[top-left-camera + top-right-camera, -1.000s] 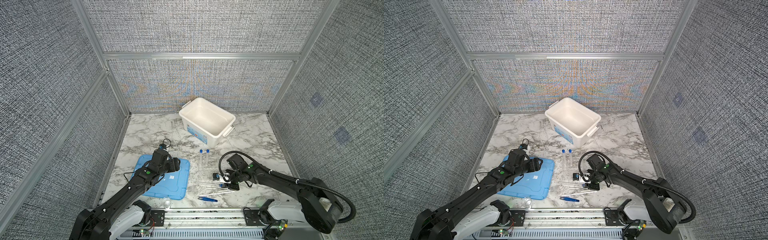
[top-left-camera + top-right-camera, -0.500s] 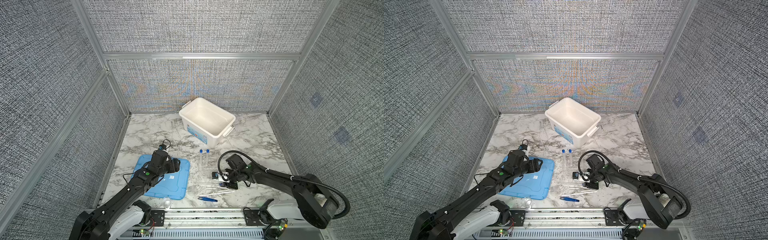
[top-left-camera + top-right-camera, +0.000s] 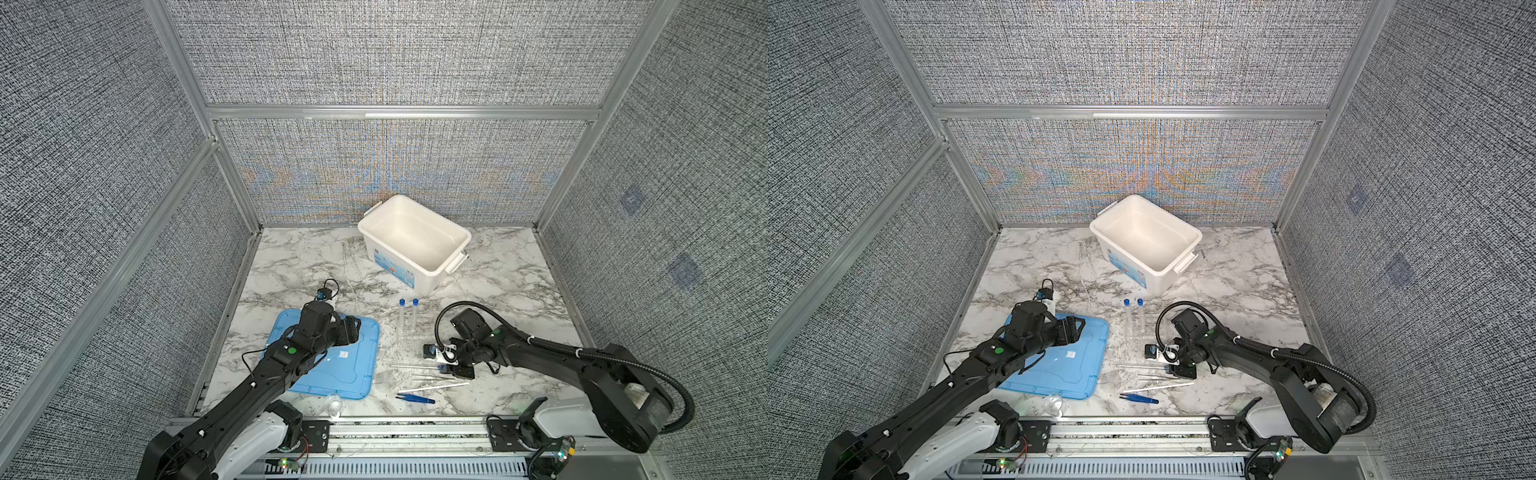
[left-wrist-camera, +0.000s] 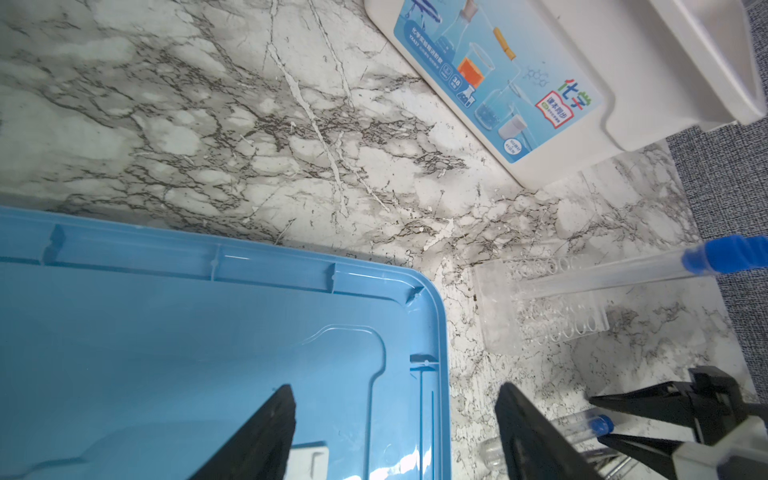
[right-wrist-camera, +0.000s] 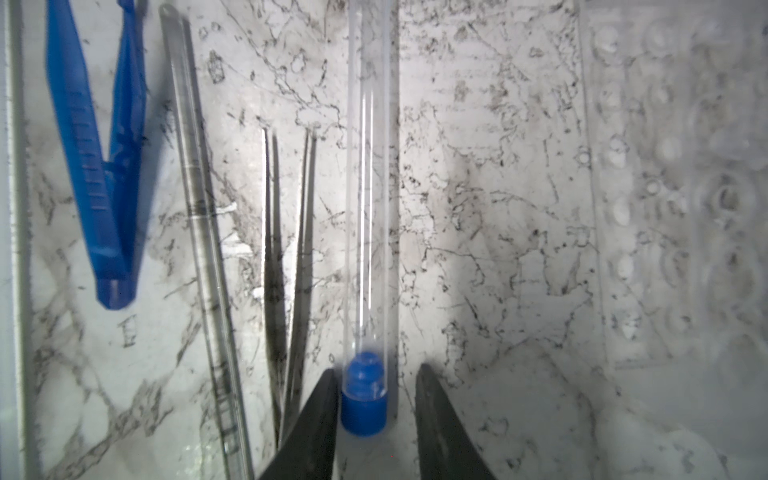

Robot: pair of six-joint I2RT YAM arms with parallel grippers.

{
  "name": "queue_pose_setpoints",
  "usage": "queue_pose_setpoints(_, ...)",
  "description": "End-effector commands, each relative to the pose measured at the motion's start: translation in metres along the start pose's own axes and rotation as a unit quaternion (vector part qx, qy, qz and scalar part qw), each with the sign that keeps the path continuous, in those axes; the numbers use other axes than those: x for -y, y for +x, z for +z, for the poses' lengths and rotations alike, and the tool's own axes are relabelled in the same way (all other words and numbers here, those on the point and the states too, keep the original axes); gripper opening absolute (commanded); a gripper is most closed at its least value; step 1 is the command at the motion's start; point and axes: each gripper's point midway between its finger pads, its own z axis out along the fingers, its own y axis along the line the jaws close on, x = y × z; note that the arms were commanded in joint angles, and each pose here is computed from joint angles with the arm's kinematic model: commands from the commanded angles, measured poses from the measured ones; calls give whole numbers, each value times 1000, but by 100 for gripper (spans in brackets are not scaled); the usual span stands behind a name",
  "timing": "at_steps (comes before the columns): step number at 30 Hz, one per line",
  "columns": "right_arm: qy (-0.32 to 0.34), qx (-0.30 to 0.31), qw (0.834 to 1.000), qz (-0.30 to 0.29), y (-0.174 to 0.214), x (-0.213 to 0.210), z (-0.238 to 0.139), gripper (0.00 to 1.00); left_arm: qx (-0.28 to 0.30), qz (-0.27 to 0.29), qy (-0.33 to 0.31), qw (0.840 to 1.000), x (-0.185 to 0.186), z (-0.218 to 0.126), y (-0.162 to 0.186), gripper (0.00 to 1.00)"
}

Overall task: Organize the chemistry lab equipment
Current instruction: 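Lower the right gripper and grasp a lying blue-capped tube at its cap, then lift the tube upright with the right gripper while the left gripper moves inward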

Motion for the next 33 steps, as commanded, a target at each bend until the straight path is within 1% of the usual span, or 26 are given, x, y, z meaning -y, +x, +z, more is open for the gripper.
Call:
queue_pose_setpoints(1,-16,-1,1000,11,1,-4,2,30,11,9,25,1000,9,-3,-5,78)
queue_pose_setpoints(8,-22,-25,999,13,7,-4,4,25,29,5,45,999,16,-9,-9,78)
queue_pose_setpoints(15,-10,-18,1000,11,5,-3,-2,25,11,-14,77,997,28,-9,-6,80)
queue_pose_setpoints(20,-7,-17,1000,11,5,-3,-4,23,-4,-30,89,996,31,-9,-1,80)
queue_pose_setpoints(24,-23,-30,999,19,10,-7,-1,27,-9,-34,87,996,30,-9,3,80)
queue_pose_setpoints(26,-31,-32,999,20,10,-9,1,27,-9,-36,87,995,30,-9,3,80)
queue_pose_setpoints(33,-36,-38,999,18,11,-9,2,22,-17,-43,89,995,30,-9,7,80)
